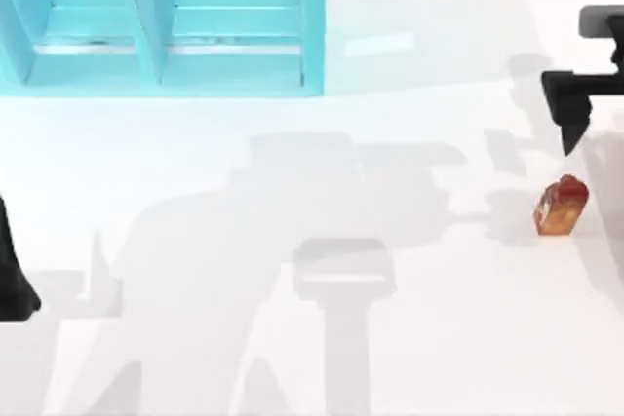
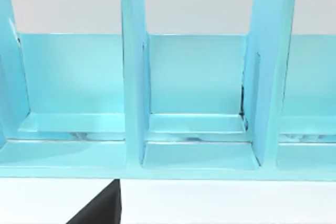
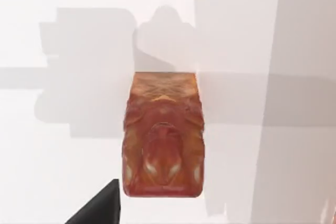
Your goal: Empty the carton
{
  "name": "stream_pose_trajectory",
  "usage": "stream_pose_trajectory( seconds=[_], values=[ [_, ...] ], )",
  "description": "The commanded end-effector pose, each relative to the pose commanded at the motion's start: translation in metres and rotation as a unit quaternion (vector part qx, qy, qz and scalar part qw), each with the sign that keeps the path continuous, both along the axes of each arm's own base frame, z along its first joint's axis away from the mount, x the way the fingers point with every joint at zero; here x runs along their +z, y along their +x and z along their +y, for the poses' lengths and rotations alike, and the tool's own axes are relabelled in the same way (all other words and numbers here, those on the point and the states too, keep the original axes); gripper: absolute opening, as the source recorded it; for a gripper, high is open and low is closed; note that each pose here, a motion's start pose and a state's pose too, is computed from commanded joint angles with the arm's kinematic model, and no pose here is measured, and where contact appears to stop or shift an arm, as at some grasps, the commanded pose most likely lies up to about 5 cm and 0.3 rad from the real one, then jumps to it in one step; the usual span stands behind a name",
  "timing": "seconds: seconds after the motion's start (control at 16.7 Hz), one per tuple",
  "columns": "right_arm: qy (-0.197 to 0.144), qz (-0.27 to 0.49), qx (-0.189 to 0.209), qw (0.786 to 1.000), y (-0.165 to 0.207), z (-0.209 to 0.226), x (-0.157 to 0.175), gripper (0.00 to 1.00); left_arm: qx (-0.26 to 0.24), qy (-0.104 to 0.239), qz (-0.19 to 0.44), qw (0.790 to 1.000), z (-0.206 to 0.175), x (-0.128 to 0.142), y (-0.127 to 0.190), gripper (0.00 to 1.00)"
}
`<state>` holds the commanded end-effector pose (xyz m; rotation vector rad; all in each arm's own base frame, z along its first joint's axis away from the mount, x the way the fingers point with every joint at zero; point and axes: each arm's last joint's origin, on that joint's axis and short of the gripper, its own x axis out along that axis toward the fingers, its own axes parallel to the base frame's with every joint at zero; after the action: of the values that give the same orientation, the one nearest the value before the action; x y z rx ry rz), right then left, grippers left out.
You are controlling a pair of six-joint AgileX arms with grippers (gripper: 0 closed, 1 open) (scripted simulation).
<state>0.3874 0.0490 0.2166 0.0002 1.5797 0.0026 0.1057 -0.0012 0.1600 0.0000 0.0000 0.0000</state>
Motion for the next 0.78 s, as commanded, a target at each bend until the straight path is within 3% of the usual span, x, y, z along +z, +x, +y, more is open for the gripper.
stream_pose_trajectory(
  seconds=[0.24, 0.48, 0.78],
  values=[
    [-0.001, 0.000, -0.010, 1.000, 0.007, -0.094, 0.014, 1.00, 0.000, 0.000, 0.000, 1.000, 0.000, 0.000, 0.000, 1.00],
    [0.002, 0.004, -0.012, 1.000, -0.013, -0.198, 0.025, 1.00, 0.000, 0.000, 0.000, 1.000, 0.000, 0.000, 0.000, 1.00],
    [-0.002, -0.003, -0.006, 1.000, -0.030, -0.238, 0.043, 1.00, 0.000, 0.000, 0.000, 1.000, 0.000, 0.000, 0.000, 1.00]
  ],
)
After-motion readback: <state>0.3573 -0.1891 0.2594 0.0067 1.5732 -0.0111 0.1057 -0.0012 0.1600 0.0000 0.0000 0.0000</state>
